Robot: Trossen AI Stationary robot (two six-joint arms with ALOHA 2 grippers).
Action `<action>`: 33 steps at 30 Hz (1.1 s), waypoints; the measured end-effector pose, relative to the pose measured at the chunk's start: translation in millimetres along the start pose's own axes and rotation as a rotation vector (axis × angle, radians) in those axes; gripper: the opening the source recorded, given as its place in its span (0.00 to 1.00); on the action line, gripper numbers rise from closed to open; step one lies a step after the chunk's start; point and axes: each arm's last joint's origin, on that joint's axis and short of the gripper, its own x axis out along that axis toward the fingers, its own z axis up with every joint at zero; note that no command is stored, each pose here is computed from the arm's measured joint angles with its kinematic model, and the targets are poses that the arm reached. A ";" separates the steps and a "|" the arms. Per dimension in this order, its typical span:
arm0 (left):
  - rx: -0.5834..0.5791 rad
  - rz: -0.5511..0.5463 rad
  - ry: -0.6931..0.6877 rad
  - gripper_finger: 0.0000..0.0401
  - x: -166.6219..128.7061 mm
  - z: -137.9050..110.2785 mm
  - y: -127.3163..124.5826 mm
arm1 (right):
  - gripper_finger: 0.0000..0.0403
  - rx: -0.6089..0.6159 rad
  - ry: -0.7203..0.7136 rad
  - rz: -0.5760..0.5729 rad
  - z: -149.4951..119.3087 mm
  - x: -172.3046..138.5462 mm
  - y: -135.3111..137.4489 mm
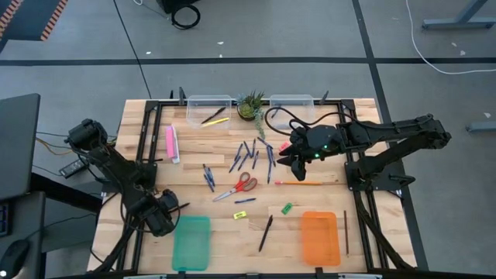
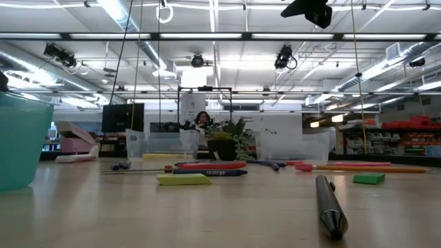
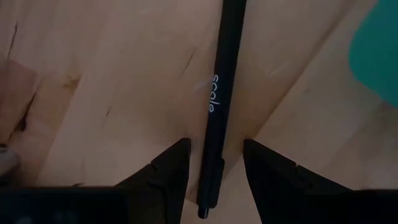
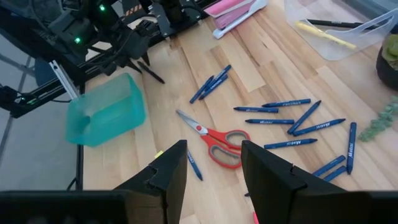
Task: Sort crayons/erasers/pens/pencils in bins
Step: Put the black pen into the left transparent bin
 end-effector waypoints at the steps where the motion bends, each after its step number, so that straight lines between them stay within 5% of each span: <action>1: 0.000 -0.001 0.000 0.41 -0.1 0.0 -0.2 | 0.39 0.000 0.000 0.000 0.0 0.0 0.0; 16: 0.017 0.002 -0.001 0.55 -5.5 0.8 -4.0 | 0.39 0.000 0.000 0.000 0.0 0.0 0.0; 33: 0.003 0.057 0.047 0.58 8.3 0.2 -0.7 | 0.39 -0.018 0.005 0.010 -0.2 0.0 0.3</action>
